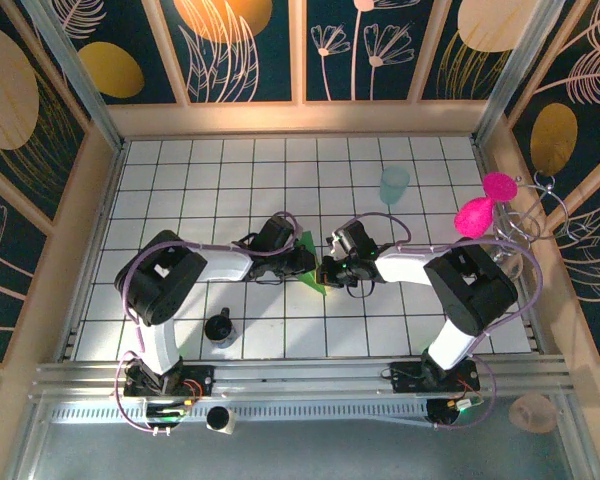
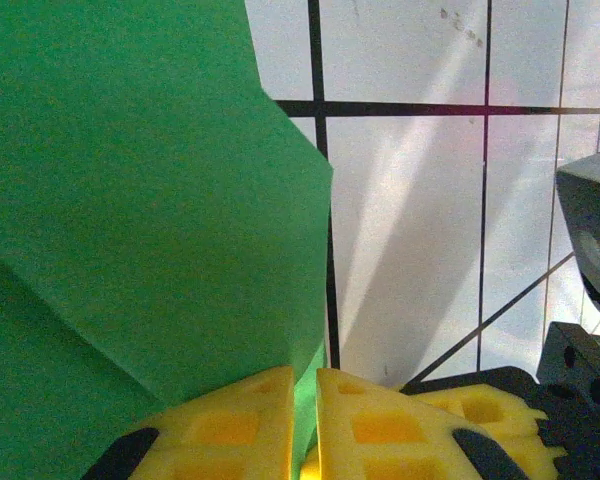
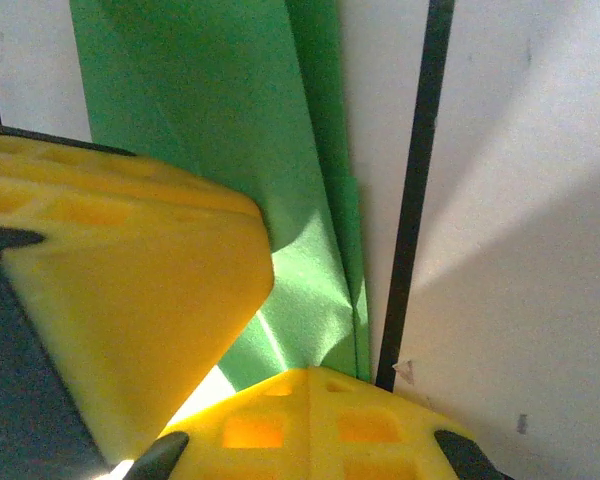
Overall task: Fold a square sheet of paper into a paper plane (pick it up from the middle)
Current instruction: Fourth fold the wing at the center of the table.
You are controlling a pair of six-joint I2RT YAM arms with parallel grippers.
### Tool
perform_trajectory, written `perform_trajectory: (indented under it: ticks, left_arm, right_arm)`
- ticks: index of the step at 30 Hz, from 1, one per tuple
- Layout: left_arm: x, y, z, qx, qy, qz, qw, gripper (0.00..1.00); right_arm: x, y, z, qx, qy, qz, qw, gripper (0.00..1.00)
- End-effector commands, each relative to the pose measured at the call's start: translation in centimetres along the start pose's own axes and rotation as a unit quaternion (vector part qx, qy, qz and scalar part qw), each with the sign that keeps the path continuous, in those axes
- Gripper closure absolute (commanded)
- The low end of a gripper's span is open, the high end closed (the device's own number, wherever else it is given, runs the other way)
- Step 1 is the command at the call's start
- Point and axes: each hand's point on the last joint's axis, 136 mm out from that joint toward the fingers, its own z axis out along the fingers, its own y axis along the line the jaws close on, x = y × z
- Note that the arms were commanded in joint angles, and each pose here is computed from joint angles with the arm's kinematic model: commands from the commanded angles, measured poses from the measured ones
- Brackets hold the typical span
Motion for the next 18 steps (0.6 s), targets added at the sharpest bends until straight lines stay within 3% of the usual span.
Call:
perform_trajectory:
  ticks: [1,11,18]
  left_arm:
    - [0.0,0.8,0.6,-0.022,0.003,0.006,1.0,0.84]
    - [-0.6,2.0,1.1,-0.041,0.001,0.0,0.999,0.83]
    - [-2.9,3.3,0.5,-0.045,-0.013,-0.003,0.999,0.82]
  right_arm:
    - [4.1,-6.1,0.6,0.11,0.06,0.043,0.991,1.0]
    - [5.2,-7.0,-0.5,0.125,0.066,0.048,0.989,1.0]
    - [6.1,-8.1,-0.8,0.141,0.076,0.054,0.986,1.0]
